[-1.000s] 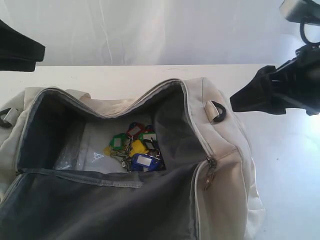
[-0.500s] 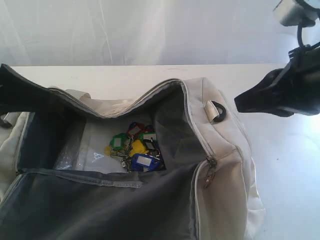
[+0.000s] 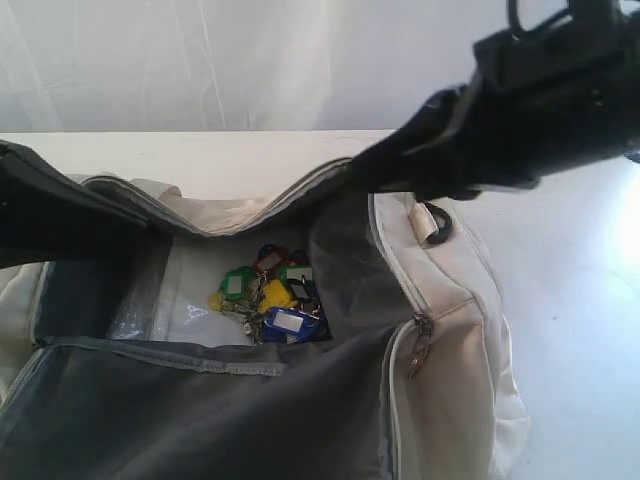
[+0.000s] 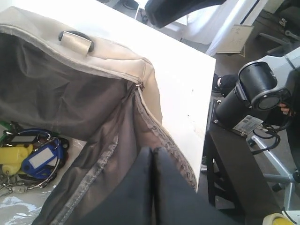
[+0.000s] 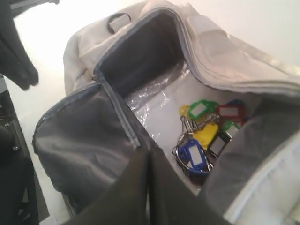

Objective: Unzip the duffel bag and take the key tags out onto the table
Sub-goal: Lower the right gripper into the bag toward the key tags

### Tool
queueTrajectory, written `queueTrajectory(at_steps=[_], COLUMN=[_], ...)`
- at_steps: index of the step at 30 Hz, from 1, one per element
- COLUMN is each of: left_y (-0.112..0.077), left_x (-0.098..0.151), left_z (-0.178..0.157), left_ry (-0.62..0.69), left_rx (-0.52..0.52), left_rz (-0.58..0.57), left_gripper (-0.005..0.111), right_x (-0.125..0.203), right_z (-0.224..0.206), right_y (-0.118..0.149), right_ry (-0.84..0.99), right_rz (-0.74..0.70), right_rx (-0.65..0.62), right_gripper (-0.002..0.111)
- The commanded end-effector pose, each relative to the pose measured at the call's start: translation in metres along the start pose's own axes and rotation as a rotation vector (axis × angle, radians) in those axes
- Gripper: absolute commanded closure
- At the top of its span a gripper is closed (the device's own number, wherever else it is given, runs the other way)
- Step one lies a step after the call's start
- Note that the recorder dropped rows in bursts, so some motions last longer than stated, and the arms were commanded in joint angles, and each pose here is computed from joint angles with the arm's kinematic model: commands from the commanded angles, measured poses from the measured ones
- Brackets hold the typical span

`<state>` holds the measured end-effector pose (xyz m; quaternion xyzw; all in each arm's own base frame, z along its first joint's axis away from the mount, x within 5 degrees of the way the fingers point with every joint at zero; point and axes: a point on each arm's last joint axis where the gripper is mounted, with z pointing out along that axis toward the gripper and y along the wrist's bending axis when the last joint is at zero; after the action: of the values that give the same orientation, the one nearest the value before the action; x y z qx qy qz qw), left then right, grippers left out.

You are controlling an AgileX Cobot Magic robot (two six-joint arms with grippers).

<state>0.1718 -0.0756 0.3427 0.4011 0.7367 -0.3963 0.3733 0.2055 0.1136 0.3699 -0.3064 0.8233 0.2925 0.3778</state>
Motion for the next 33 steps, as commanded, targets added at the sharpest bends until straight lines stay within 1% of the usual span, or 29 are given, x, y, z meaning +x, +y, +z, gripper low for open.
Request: queueTrajectory(at_steps=[1, 4, 9, 15, 18, 23, 29, 31, 33], left_y=[-0.004, -0.003, -0.001, 0.001, 0.005, 0.008, 0.008, 0.008, 0.008], left_x=[-0.001, 0.0, 0.002, 0.002, 0.005, 0.006, 0.007, 0.007, 0.007], left_z=[0.001, 0.001, 0.001, 0.001, 0.0, 0.0, 0.0, 0.0, 0.0], left_ry=[-0.019, -0.013, 0.008, 0.013, 0.04, 0.05, 0.054, 0.054, 0.054], left_rx=[0.013, 0.004, -0.02, -0.039, -0.088, -0.119, -0.121, -0.121, -0.121], left_rz=[-0.038, -0.062, -0.108, -0.121, -0.17, -0.203, -0.204, -0.204, -0.204], left_gripper=[0.107, 0.107, 0.107, 0.107, 0.107, 0.107, 0.107, 0.107, 0.107], right_x=[-0.02, -0.024, -0.027, -0.018, -0.02, -0.022, -0.014, -0.009, -0.004], right_z=[0.034, 0.073, 0.128, 0.177, 0.187, 0.199, 0.215, 0.22, 0.224], right_y=[0.006, 0.003, -0.011, -0.031, -0.034, -0.035, -0.035, -0.037, -0.04], right_ry=[0.095, 0.196, 0.246, 0.359, 0.403, 0.539, 0.617, 0.649, 0.685], right_rz=[-0.045, -0.052, -0.072, 0.036, 0.048, -0.008, -0.021, -0.018, -0.023], right_rx=[0.024, 0.052, 0.111, 0.12, 0.156, 0.309, 0.315, 0.313, 0.315], right_gripper=[0.108, 0.108, 0.108, 0.108, 0.108, 0.108, 0.108, 0.104, 0.093])
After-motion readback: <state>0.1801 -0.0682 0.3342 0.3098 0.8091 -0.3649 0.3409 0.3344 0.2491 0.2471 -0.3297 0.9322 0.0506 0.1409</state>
